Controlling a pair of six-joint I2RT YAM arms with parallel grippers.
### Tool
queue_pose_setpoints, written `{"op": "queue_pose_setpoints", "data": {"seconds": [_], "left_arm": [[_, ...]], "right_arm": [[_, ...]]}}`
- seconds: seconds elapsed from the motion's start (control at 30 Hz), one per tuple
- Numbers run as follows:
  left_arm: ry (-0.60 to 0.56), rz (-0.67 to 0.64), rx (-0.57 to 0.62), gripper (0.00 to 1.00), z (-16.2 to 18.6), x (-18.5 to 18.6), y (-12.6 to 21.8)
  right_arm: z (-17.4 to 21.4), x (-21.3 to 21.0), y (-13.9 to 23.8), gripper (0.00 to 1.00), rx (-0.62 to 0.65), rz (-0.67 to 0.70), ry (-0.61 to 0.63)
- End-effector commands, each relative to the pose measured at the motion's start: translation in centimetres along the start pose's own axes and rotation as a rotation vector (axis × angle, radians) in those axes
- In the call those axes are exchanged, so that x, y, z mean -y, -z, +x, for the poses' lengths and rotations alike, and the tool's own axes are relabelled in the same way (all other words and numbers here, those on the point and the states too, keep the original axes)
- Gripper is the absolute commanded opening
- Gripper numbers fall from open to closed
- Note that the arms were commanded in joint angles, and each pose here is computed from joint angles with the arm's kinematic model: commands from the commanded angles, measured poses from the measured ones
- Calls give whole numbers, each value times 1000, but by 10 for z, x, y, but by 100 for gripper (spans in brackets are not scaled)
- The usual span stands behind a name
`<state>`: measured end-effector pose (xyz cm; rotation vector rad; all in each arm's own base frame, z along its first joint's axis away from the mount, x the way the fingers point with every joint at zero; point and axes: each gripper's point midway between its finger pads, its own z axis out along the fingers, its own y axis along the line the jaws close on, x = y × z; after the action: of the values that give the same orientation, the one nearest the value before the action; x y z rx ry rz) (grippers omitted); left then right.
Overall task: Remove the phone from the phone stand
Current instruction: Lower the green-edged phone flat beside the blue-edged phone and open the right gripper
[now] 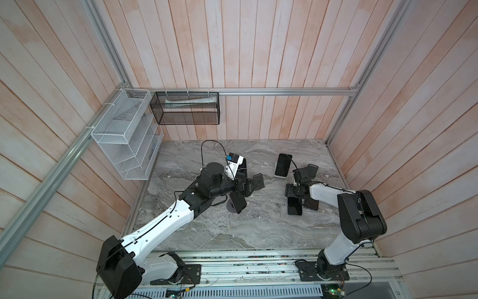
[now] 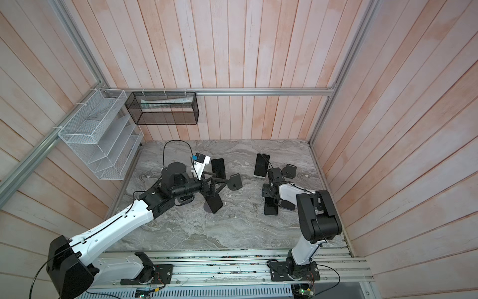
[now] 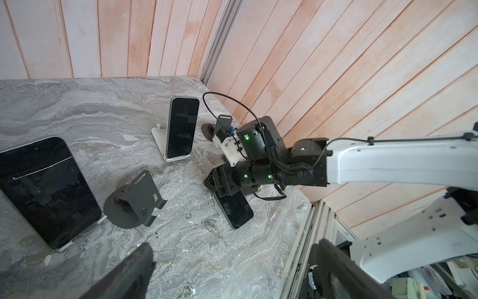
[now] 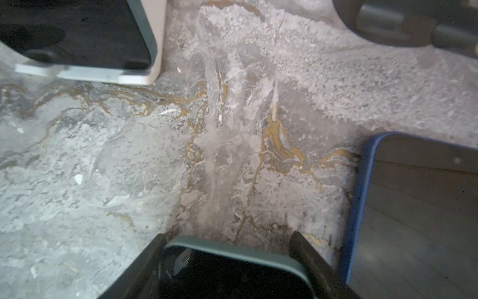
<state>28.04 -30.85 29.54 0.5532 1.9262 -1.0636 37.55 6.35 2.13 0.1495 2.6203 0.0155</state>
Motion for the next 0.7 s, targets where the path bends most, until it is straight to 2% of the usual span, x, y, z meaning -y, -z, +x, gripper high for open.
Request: {"op": "queue_pose_setpoints", "data": {"seconds": [0.0,0.67], "left_arm": [[-30,21,22,100,-10,7,1],[-52,-14,66,100,-17,4,9]], "right_arm": [[5,-1,-3,69,-19,-25,1],[10,4,-8,79,-45,-9,-45]]}}
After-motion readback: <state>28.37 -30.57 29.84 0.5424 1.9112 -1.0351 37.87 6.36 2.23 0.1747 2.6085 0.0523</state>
